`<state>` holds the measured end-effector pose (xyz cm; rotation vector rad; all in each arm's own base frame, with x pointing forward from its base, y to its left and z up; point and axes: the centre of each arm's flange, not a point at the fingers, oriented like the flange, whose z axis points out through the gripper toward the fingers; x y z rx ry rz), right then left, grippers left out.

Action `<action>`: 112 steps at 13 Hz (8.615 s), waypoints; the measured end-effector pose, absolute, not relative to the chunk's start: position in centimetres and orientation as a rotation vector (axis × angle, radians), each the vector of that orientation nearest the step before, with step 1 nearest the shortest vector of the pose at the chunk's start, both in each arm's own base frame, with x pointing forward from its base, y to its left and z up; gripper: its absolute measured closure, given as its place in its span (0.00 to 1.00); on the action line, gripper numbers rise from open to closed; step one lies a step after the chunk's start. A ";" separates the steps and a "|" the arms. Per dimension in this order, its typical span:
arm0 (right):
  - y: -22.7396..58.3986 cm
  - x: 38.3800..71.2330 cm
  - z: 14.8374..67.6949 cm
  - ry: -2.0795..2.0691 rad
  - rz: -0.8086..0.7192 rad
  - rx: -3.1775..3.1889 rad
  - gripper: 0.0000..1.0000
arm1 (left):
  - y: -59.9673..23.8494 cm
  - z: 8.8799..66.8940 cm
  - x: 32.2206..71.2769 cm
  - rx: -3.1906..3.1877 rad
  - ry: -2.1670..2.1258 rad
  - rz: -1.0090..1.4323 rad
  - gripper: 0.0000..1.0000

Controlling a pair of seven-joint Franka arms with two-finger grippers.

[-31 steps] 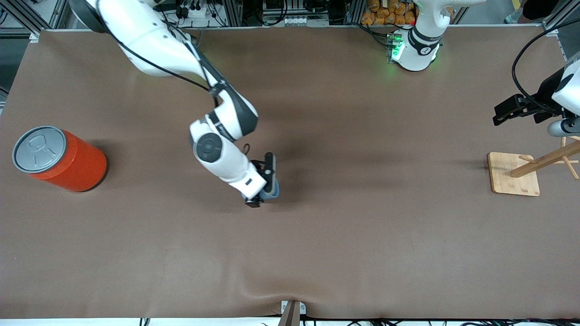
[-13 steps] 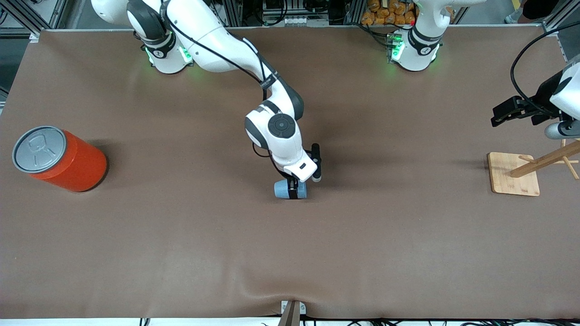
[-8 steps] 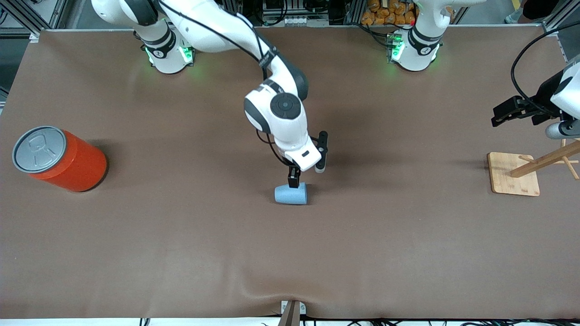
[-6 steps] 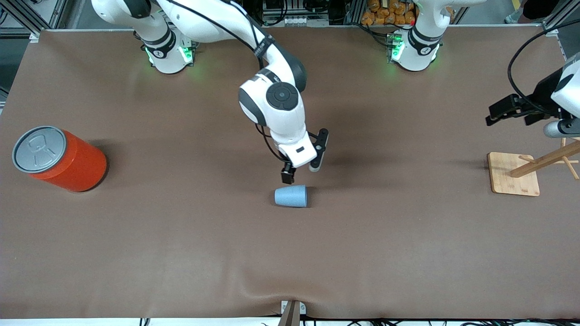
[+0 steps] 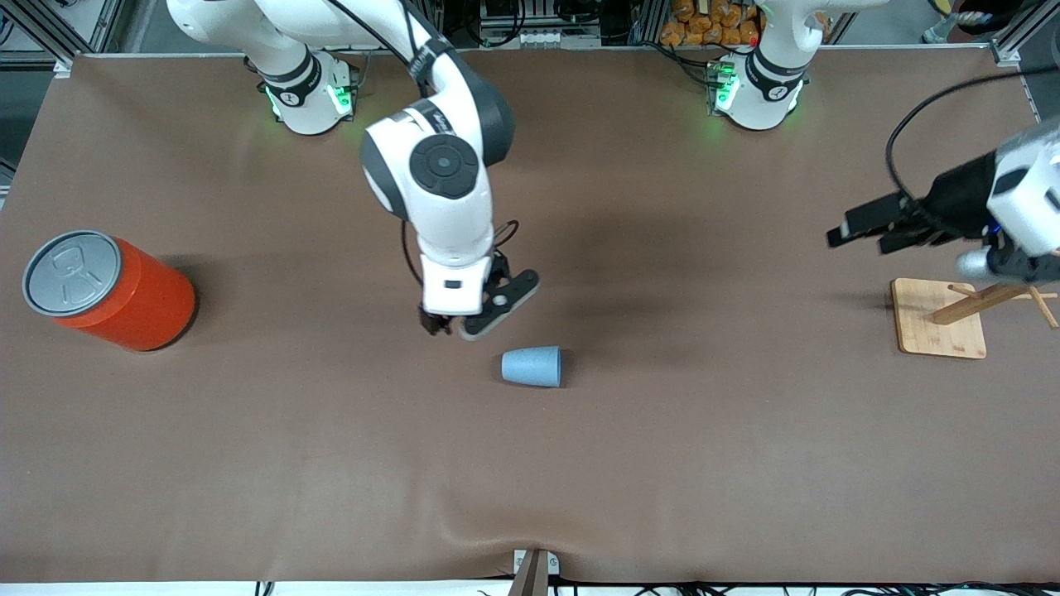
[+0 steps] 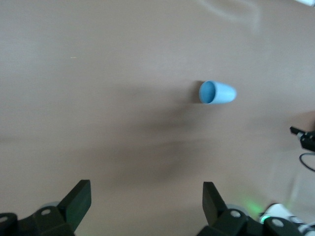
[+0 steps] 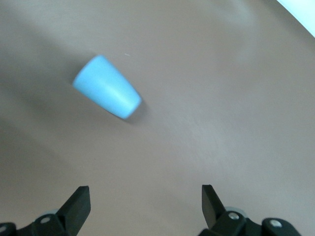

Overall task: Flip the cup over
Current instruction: 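Retract the right gripper while the left gripper reaches toward the cup, then grasp the blue cup's rim with the left gripper, then carry the cup with the left gripper toward the wooden stand, then turn the cup upright and set it down with the left gripper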

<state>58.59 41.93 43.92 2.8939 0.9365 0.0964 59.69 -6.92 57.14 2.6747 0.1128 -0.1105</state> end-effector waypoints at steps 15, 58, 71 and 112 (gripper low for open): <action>5.1 62.4 54.4 -0.084 -0.163 3.164 0.00 | -19.9 31.6 66.6 2.187 0.002 -0.198 0.00; -4.6 53.5 64.9 -0.095 -0.101 3.168 0.00 | -35.6 14.0 64.1 1.949 0.017 -0.084 0.93; -4.5 53.5 64.9 -0.095 -0.101 3.168 0.00 | -33.4 37.2 67.5 2.144 0.185 -0.142 0.94; -4.5 53.5 64.9 -0.095 -0.102 3.168 0.00 | -11.6 45.2 60.2 3.174 0.145 0.057 0.00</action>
